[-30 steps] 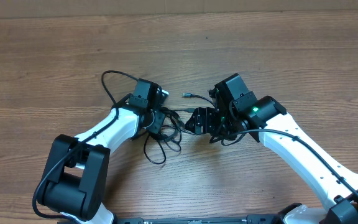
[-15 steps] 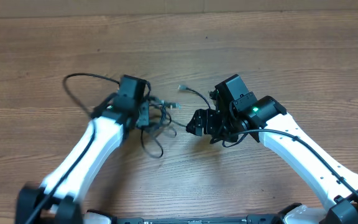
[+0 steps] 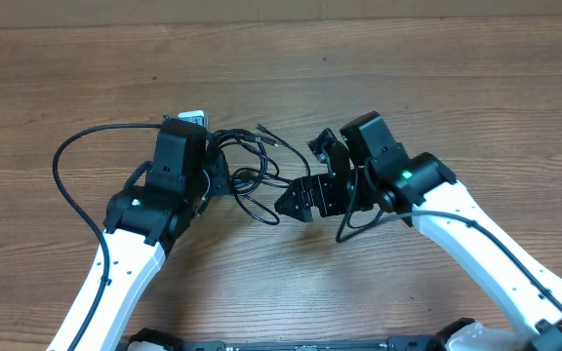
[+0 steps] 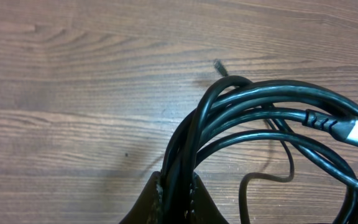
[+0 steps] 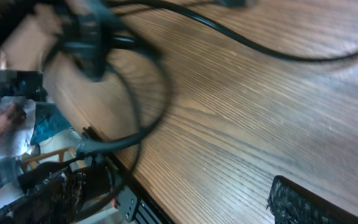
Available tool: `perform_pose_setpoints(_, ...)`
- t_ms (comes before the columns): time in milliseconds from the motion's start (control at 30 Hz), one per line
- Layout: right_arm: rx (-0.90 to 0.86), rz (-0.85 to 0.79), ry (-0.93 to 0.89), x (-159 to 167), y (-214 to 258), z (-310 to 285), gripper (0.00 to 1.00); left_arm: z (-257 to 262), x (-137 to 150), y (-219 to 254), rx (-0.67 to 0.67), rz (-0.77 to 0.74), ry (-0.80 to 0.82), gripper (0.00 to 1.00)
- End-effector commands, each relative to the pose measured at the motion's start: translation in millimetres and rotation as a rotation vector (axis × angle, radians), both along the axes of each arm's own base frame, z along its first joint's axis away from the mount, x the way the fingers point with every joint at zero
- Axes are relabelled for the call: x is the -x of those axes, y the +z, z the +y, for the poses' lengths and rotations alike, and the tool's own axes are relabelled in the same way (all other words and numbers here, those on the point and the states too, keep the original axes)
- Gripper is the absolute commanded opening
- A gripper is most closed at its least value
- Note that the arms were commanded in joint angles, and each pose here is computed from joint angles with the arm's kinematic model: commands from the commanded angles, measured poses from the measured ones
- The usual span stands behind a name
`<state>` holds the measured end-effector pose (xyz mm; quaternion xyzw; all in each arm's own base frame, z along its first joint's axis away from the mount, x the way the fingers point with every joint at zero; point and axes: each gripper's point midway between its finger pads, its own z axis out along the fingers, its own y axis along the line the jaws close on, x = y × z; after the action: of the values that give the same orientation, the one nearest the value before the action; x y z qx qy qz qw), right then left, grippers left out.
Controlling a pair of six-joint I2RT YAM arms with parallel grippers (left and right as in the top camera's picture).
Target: Untangle cables
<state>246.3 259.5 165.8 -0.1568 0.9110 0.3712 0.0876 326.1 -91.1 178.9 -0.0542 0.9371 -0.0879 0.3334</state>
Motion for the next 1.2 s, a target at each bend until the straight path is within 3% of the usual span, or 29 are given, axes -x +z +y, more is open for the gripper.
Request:
perform_pose_setpoints(0,-0.074,-0.17,0.096,10.3,38.5,0.7,0.96,-3.8,-2.6,1.9,0.059,0.014,0.043,0.04)
perform_pose_setpoints(300,-0.152,-0.449,0.174,7.9,86.4,2.3,1.0,-26.6,5.1,1.9,0.175,0.058,-0.027,0.04)
perform_pose_setpoints(500,-0.086,-0.524,0.183,-5.5,75.5,11.5,1.0,-45.9,13.4,4.3,0.268,0.095,-0.1,0.04)
perform_pose_setpoints(867,0.097,-0.584,0.197,2.1,49.3,29.4,1.0,-45.7,13.8,3.9,0.314,0.118,-0.036,0.04)
perform_pose_setpoints(967,0.138,-0.575,0.184,1.1,40.0,31.7,0.88,-47.9,15.2,4.0,0.329,0.126,-0.04,0.04)
perform_pose_setpoints(1133,0.151,-0.582,0.185,1.2,37.8,33.9,0.53,-48.6,16.4,3.7,0.337,0.134,-0.038,0.04)
perform_pose_setpoints(1167,0.149,-0.583,0.181,0.7,38.3,34.3,0.41,-48.5,17.0,3.2,0.336,0.137,-0.037,0.04)
